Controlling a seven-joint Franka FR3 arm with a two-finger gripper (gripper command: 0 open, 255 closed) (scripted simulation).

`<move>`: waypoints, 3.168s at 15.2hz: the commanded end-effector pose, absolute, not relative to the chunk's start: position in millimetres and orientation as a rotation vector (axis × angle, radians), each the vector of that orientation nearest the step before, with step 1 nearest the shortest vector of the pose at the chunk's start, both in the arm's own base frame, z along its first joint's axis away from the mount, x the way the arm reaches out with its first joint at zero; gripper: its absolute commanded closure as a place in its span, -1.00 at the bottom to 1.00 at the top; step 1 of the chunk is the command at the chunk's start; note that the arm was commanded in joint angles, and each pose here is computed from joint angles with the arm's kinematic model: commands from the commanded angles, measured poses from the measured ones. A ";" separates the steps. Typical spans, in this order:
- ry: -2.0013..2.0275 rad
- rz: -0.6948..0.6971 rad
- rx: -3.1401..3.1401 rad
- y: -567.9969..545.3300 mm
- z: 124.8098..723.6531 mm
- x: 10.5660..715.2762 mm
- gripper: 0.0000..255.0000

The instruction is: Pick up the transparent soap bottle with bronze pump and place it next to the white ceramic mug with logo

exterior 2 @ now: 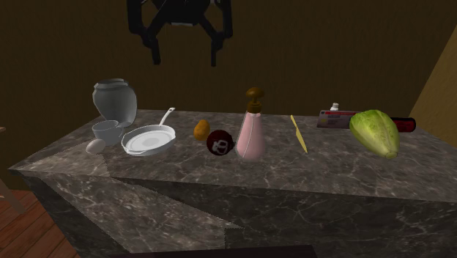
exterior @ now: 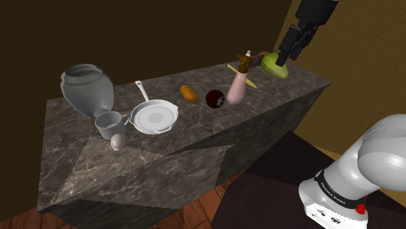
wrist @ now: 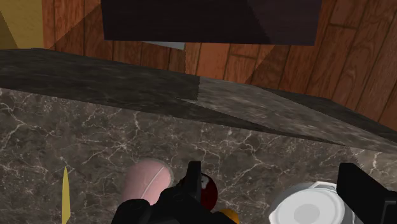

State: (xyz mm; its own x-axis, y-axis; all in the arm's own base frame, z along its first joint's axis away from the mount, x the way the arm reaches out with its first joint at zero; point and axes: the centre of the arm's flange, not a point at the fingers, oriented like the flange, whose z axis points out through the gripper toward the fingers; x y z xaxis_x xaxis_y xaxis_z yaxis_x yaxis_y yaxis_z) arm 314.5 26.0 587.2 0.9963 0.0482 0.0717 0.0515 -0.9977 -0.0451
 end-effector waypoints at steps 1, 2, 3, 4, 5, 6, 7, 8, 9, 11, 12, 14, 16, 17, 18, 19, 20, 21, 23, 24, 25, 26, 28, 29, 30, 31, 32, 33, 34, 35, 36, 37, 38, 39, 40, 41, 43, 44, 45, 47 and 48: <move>-0.077 -0.109 -3.092 26.0 587.2 314.5 -1.00; -0.073 -0.113 -3.095 19.5 582.5 324.2 -1.00; -0.069 -0.117 -3.099 13.0 577.8 333.9 -1.00; -0.064 -0.121 -3.102 6.5 573.1 343.7 -1.00; -0.060 -0.124 -3.106 -0.1 568.5 353.4 -1.00; -0.056 -0.128 -3.109 -6.7 563.9 363.1 -1.00; -0.051 -0.132 -3.112 -13.4 559.4 372.8 -1.00; -0.047 -0.136 -3.116 -20.1 554.9 382.5 -1.00; -0.043 -0.140 -3.119 -26.8 550.4 392.2 -1.00; -0.034 -0.147 -3.126 -40.5 541.7 411.5 -1.00; -0.030 -0.151 -3.129 -47.4 537.4 421.2 -1.00; -0.021 -0.159 -3.136 -61.3 528.9 440.5 -1.00; -0.012 -0.167 -3.143 -75.3 520.6 459.7 -1.00; -0.008 -0.171 -3.146 -82.4 516.5 469.3 -1.00; -0.003 -0.174 -3.149 -89.6 512.5 478.9 -1.00; 0.001 -0.178 -3.152 -96.8 508.5 488.5 -1.00; 0.006 -0.182 -3.156 -104.0 504.6 498.0 -1.00; 0.010 -0.186 -3.159 -111.3 500.7 507.6 -1.00; 0.019 -0.194 -3.166 -125.9 493.1 526.6 -1.00; 0.024 -0.198 -3.169 -133.3 489.3 536.2 -1.00; 0.024 -0.198 -3.169 -133.4 489.3 536.2 -1.00; 0.024 -0.198 -3.169 -133.5 484.1 536.9 -1.00; 0.024 -0.198 -3.169 -133.9 473.6 538.2 -1.00; 0.024 -0.198 -3.169 -134.1 468.4 538.8 -1.00; 0.024 -0.198 -3.169 -134.3 463.1 539.5 -1.00; 0.024 -0.198 -3.169 -134.4 457.9 540.1 -1.00; 0.024 -0.198 -3.169 -134.7 449.7 541.2 -1.00; 0.024 -0.198 -3.169 -134.7 449.7 541.1 -1.00; 0.024 -0.198 -3.169 -134.7 449.7 541.1 -1.00; 0.024 -0.198 -3.169 -134.7 449.7 541.2 -1.00; 0.024 -0.198 -3.169 -134.7 449.7 541.2 -1.00; 0.024 -0.198 -3.169 -134.7 449.7 541.2 -1.00; 0.024 -0.198 -3.169 -134.7 449.7 541.2 -1.00; 0.024 -0.198 -3.169 -134.7 449.7 541.2 -1.00; 0.024 -0.198 -3.169 -134.7 449.7 541.1 -1.00; 0.024 -0.198 -3.169 -134.7 449.7 541.1 1.00; 0.024 -0.198 -3.169 -134.7 449.7 541.2 1.00; 0.024 -0.198 -3.169 -134.8 449.7 541.1 1.00; 0.024 -0.198 -3.169 -134.8 449.7 541.1 1.00; 0.024 -0.198 -3.169 -134.7 449.7 541.1 1.00; 0.024 -0.198 -3.169 -134.7 449.7 541.1 1.00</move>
